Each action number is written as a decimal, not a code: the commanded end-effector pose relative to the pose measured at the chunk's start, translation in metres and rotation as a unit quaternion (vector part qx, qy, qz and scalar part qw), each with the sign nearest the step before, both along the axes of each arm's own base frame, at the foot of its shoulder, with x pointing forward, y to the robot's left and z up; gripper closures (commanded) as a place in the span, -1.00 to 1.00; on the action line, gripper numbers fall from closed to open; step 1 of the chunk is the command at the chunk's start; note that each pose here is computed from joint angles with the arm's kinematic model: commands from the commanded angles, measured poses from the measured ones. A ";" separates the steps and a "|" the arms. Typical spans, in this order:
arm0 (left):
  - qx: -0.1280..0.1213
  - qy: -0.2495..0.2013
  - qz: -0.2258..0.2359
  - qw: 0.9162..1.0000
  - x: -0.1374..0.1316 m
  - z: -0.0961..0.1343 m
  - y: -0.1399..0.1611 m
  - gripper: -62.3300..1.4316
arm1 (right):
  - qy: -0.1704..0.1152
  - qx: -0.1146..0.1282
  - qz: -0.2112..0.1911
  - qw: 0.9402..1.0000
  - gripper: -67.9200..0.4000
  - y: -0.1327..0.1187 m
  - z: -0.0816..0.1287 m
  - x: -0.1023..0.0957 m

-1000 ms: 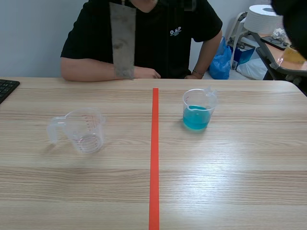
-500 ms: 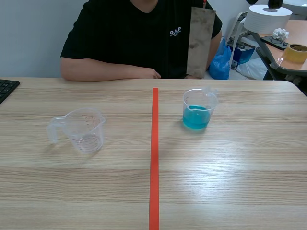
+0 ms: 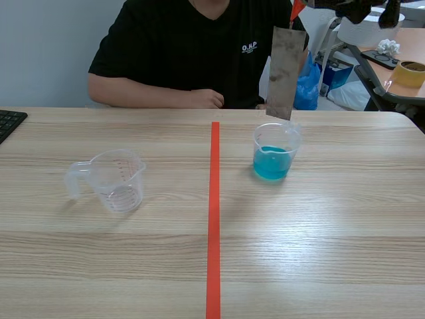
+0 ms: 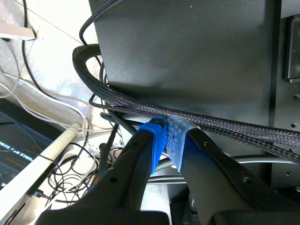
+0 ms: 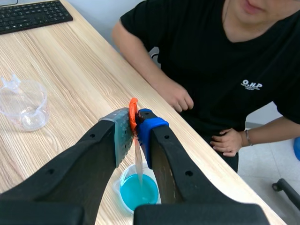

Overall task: Do the redox reaction experiment.
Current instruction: 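Move the plate over the blue solution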

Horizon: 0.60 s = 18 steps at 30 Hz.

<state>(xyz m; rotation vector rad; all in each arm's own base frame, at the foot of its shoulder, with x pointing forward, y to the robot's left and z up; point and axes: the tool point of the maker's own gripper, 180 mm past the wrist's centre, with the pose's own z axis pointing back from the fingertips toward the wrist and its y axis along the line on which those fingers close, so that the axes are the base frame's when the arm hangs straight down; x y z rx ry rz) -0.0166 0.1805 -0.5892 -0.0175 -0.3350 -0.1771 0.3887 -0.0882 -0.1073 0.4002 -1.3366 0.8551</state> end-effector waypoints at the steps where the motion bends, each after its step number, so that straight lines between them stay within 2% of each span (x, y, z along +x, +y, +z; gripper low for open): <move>1: 0.000 -0.006 0.001 1.000 0.002 0.001 0.001 0.82 | -0.018 0.009 0.001 1.000 0.97 0.000 0.014 0.002; 13: 0.000 -0.006 0.001 1.000 0.002 0.001 0.001 0.82 | 0.008 0.033 -0.005 0.999 0.97 -0.016 -0.006 0.013; 18: 0.000 -0.006 0.001 1.000 0.002 0.001 0.001 0.82 | 0.010 0.038 -0.001 0.999 0.97 -0.017 -0.010 0.013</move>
